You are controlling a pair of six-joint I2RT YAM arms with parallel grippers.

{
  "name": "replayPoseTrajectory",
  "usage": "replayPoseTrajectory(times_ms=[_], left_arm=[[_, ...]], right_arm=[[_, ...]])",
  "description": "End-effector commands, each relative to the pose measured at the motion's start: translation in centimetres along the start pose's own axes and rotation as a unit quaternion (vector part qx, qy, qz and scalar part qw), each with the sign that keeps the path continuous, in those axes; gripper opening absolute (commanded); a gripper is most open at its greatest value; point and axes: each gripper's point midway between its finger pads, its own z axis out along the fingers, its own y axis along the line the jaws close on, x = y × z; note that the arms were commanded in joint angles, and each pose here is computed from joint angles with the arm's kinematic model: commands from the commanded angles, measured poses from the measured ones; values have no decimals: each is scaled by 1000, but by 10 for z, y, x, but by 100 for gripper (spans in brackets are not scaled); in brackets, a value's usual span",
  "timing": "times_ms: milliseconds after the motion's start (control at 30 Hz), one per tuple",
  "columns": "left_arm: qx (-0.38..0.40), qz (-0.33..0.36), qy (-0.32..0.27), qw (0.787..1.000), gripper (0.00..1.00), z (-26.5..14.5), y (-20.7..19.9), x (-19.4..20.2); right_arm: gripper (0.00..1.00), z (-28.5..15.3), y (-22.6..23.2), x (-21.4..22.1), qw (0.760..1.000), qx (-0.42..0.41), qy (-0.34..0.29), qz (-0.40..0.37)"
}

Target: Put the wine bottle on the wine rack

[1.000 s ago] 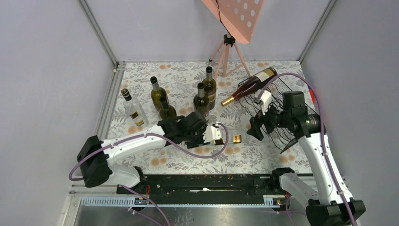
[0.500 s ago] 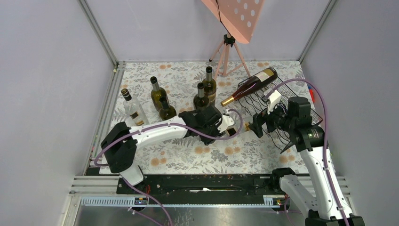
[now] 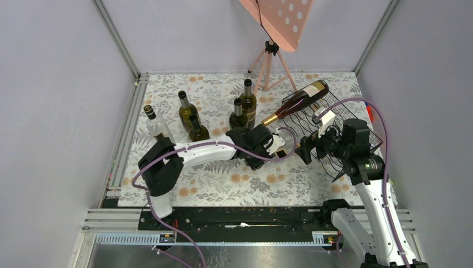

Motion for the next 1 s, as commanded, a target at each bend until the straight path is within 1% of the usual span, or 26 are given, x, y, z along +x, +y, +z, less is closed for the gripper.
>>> replayPoseTrajectory(times_ms=[0,200,333,500,800,967], left_arm=[[3,-10,-172,985,0,-28,6,-104],[17,-27,-187,982,0,-25,11,-111],[27,-53,-199,978,0,-25,13,-115],[42,-58,-212,975,0,-21,13,-122],[55,-66,-239,967,0,-5,15,-154],[57,-72,-237,967,0,12,19,-172]], right_arm=[[100,0,0,-8,1000,-2,-23,-7],[100,2,1,-6,1000,-7,-20,-5],[100,3,1,-4,1000,-8,-17,-4],[100,4,1,-3,1000,-10,-16,-4],[100,4,2,-1,1000,-10,-16,-6],[100,3,1,-1,1000,-8,-17,-9]])
